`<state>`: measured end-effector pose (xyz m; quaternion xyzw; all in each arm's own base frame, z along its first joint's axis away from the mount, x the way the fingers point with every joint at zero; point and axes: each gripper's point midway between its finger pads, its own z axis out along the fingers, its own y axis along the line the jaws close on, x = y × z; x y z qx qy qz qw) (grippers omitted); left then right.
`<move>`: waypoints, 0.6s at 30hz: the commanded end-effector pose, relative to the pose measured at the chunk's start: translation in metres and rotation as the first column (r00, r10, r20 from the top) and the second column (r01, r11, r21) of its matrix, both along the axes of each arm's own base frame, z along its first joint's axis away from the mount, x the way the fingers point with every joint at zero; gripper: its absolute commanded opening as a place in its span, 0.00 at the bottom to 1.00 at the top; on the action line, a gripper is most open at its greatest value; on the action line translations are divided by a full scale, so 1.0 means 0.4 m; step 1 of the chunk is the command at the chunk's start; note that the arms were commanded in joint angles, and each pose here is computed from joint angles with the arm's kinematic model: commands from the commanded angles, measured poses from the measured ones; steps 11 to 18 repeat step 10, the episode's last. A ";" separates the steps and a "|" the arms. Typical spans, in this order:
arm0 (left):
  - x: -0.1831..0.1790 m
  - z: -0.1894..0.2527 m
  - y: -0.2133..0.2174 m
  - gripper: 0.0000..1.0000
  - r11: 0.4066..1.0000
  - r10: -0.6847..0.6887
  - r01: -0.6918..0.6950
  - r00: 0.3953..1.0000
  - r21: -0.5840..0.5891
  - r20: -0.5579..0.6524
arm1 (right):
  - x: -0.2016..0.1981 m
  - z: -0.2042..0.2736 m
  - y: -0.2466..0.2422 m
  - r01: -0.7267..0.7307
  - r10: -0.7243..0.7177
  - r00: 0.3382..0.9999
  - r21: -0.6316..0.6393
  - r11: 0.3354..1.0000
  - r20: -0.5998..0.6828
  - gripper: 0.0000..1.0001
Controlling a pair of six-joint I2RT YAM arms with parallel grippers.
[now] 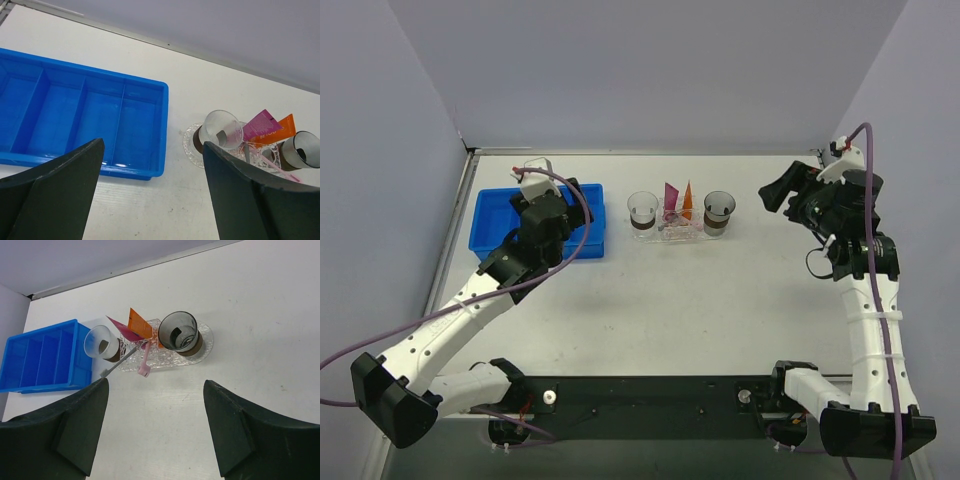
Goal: Prepare toiletry sets of a toothbrush and toothpaste on the tray
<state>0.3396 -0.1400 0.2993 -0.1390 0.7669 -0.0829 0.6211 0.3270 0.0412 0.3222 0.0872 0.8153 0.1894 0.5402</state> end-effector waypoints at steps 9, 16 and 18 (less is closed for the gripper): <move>-0.007 0.018 0.019 0.90 0.999 0.037 -0.038 0.999 0.015 0.018 | 0.003 0.016 -0.017 0.039 -0.039 0.998 0.004 0.999 0.038 0.71; -0.008 0.018 0.017 0.90 0.999 0.034 -0.035 0.999 0.015 0.018 | 0.002 0.015 -0.016 0.040 -0.040 0.998 0.005 0.999 0.038 0.71; -0.008 0.018 0.017 0.90 0.999 0.034 -0.035 0.999 0.015 0.018 | 0.002 0.015 -0.016 0.040 -0.040 0.998 0.005 0.999 0.038 0.71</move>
